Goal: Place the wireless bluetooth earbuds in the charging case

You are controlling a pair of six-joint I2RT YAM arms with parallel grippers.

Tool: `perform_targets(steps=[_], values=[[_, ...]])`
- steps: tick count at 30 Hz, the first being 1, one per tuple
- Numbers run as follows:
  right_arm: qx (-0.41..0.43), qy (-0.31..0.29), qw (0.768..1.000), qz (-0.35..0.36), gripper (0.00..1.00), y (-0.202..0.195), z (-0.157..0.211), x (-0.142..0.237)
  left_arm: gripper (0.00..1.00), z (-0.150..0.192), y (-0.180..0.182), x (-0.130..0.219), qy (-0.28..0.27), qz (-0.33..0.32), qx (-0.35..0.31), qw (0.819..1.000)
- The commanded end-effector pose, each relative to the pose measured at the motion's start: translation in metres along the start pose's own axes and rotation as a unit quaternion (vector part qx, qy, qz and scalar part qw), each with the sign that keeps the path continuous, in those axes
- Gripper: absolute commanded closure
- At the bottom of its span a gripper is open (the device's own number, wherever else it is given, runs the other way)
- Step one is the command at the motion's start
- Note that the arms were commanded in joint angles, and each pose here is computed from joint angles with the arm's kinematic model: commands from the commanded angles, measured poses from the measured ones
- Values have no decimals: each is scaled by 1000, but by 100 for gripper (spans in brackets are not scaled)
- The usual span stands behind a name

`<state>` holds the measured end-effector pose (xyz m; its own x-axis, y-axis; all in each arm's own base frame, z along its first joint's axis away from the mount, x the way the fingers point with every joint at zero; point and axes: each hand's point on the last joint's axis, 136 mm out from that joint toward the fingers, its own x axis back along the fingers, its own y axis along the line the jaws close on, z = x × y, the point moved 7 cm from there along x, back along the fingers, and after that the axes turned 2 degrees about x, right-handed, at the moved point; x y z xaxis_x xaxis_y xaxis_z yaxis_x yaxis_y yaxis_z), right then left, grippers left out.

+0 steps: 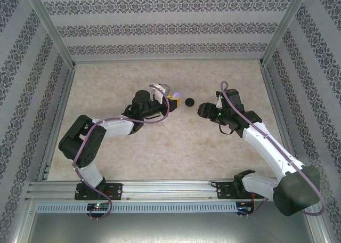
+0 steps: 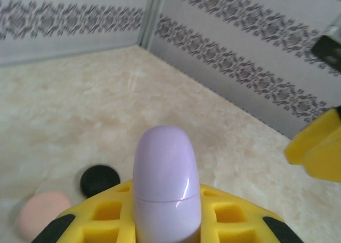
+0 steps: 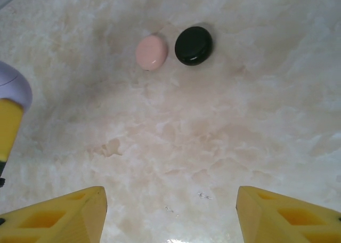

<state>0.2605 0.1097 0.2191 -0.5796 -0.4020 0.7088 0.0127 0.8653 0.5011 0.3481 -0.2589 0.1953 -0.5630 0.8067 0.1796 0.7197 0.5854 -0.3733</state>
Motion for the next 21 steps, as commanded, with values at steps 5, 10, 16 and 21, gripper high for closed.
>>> perform_targets(steps=[5, 10, 16, 21], values=[[3, -26, 1000, 9, 33, -7, -8, 2, 100, 32, 44, -7, 72, -103, 117, 985], [-3, -29, 1000, 11, 33, -11, -6, 1, 100, 46, 58, -18, 141, -140, 151, 968], [-6, -29, 999, 13, 33, -14, -5, 1, 100, 56, 75, -28, 183, -181, 176, 950], [-7, -34, 999, 14, 33, -15, -7, 4, 100, 66, 87, -33, 209, -203, 195, 936]])
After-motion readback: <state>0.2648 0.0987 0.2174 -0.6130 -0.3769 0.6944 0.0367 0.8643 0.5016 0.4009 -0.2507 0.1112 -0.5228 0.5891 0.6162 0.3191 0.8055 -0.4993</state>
